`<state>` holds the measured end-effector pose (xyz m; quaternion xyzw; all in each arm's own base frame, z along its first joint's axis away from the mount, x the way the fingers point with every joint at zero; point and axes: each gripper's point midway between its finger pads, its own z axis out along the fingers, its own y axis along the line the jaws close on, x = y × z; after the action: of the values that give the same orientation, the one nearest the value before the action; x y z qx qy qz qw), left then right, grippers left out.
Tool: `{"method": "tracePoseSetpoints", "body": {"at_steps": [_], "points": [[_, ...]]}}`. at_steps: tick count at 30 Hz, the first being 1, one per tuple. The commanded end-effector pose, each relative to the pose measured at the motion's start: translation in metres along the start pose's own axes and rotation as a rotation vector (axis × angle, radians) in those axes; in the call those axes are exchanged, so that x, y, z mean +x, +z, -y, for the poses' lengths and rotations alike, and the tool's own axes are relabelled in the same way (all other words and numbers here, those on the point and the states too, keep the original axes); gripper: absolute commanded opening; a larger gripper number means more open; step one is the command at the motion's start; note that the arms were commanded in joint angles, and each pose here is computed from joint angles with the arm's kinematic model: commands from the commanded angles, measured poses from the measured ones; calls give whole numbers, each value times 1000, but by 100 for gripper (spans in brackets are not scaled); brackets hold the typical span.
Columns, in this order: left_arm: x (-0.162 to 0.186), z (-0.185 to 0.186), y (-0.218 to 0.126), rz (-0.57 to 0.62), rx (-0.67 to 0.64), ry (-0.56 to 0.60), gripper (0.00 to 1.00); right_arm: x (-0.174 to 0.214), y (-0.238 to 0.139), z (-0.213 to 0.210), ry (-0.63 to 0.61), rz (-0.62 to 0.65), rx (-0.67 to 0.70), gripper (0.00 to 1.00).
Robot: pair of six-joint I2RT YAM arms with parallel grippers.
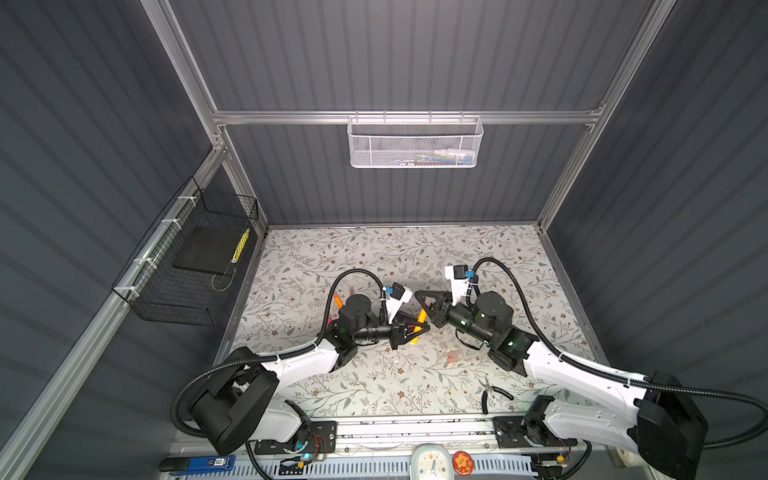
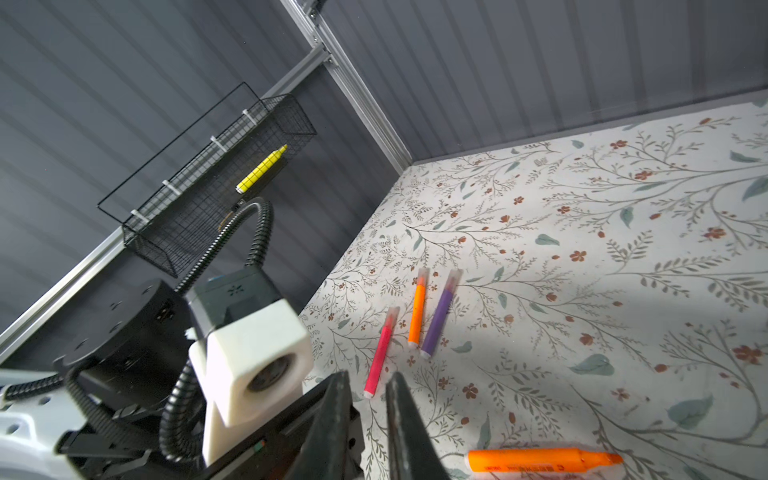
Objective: Insert the pens into the pen caps
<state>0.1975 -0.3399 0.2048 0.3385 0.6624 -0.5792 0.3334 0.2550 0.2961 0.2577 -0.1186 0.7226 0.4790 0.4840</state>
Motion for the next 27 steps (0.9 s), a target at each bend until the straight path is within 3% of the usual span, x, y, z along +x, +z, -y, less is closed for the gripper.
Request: {"method": "tracePoseSetpoints", "body": {"at_steps": [1,8,17,21,27], "points": [[-46,-7,-5,146,-47,21,0,59,-6,-16,-48,-178,-95,0],[-95,-1,-11,236,-94,16,0,79,-21,-42,-90,-193,-210,0],[-145,13,-22,295,-177,127,0,101,-34,-63,-137,-209,-313,0],[-152,19,-29,297,-208,171,0,96,-33,-62,-127,-188,-298,0],[-132,8,-44,256,-328,227,0,83,-32,-60,-111,-136,-261,0]]}}
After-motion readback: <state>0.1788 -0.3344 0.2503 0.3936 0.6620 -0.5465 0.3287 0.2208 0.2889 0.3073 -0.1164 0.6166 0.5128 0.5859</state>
